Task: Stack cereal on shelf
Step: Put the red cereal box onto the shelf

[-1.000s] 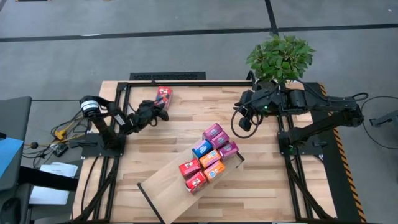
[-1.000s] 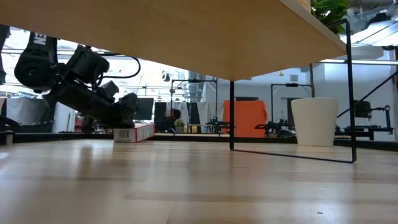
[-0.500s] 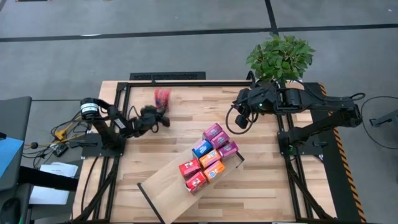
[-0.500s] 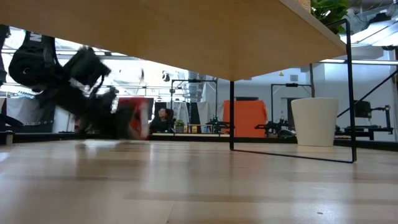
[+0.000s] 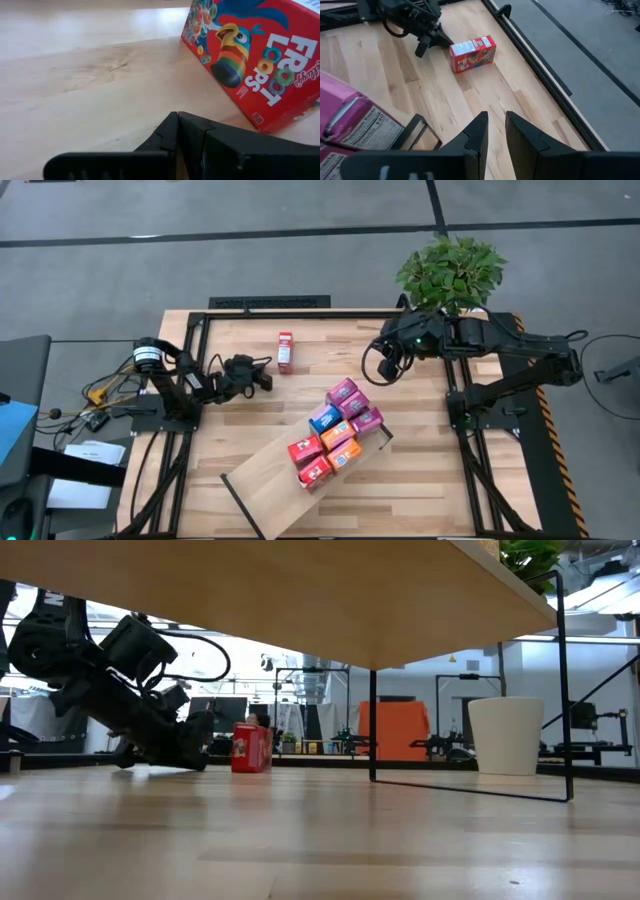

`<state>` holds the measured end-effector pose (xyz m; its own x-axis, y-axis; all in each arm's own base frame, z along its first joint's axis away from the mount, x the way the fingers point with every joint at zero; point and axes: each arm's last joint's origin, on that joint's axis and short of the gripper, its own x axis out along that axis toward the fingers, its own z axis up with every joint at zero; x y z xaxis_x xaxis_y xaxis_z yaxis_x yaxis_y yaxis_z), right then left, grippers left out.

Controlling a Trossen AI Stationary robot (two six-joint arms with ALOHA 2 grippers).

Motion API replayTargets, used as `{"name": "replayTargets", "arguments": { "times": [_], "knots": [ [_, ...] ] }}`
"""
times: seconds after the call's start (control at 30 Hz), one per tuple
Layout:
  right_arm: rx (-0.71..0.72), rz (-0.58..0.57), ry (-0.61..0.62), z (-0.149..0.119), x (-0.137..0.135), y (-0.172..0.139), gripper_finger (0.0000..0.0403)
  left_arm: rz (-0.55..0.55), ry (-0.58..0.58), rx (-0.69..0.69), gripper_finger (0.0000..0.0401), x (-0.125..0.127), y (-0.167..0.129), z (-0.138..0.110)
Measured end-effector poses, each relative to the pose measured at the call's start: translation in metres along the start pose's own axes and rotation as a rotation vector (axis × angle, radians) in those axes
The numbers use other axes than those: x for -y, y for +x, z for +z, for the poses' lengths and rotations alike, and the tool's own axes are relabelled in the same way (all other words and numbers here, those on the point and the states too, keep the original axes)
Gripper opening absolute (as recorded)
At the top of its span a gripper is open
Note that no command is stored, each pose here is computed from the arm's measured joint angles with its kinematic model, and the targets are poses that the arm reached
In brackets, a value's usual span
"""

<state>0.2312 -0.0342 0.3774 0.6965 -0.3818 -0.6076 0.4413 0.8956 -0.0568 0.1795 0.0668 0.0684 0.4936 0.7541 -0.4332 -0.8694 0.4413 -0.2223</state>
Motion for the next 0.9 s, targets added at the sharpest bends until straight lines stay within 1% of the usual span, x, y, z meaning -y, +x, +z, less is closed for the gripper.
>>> {"name": "replayTargets", "arguments": {
  "times": [0.07,0.13,0.27,0.33,0.43,0.47,0.6,0.63,0.67,0.77,0.9],
  "knots": [
    [0.003,0.005,-0.005,0.0,0.0,0.0,0.0092,-0.005,-0.001,0.009,0.0,0.001,0.0,0.001],
    [0.002,0.004,-0.035,0.0,0.0,0.0,0.0092,-0.008,-0.011,0.013,0.0,0.001,0.0,0.001],
    [0.001,-0.027,-0.154,0.001,0.007,0.002,0.0093,-0.042,-0.056,0.017,0.0001,0.001,-0.001,0.005],
    [-0.003,-0.05,-0.176,0.002,0.013,0.003,0.01,-0.127,-0.079,-0.002,0.0008,0.005,-0.002,0.01],
    [-0.009,-0.086,-0.161,0.003,0.024,0.005,0.0125,-0.331,-0.095,-0.008,0.0031,0.013,-0.009,0.027],
    [-0.009,-0.091,-0.153,0.003,0.027,0.005,0.0137,-0.377,-0.087,-0.002,0.004,0.015,-0.012,0.033],
    [-0.015,-0.092,-0.133,0.004,0.034,0.006,0.0191,-0.498,-0.037,0.001,0.0085,0.016,-0.027,0.052],
    [-0.015,-0.087,-0.131,0.004,0.035,0.007,0.0205,-0.514,-0.02,-0.003,0.0097,0.015,-0.031,0.057],
    [-0.016,-0.08,-0.13,0.004,0.035,0.007,0.0218,-0.522,0.0,-0.014,0.011,0.015,-0.034,0.061],
    [-0.016,-0.074,-0.13,0.004,0.036,0.007,0.0246,-0.494,0.047,-0.035,0.0151,0.014,-0.047,0.078],
    [-0.016,-0.078,-0.127,0.004,0.036,0.007,0.0258,-0.407,0.053,-0.04,0.0209,0.016,-0.065,0.122]
  ]
}}
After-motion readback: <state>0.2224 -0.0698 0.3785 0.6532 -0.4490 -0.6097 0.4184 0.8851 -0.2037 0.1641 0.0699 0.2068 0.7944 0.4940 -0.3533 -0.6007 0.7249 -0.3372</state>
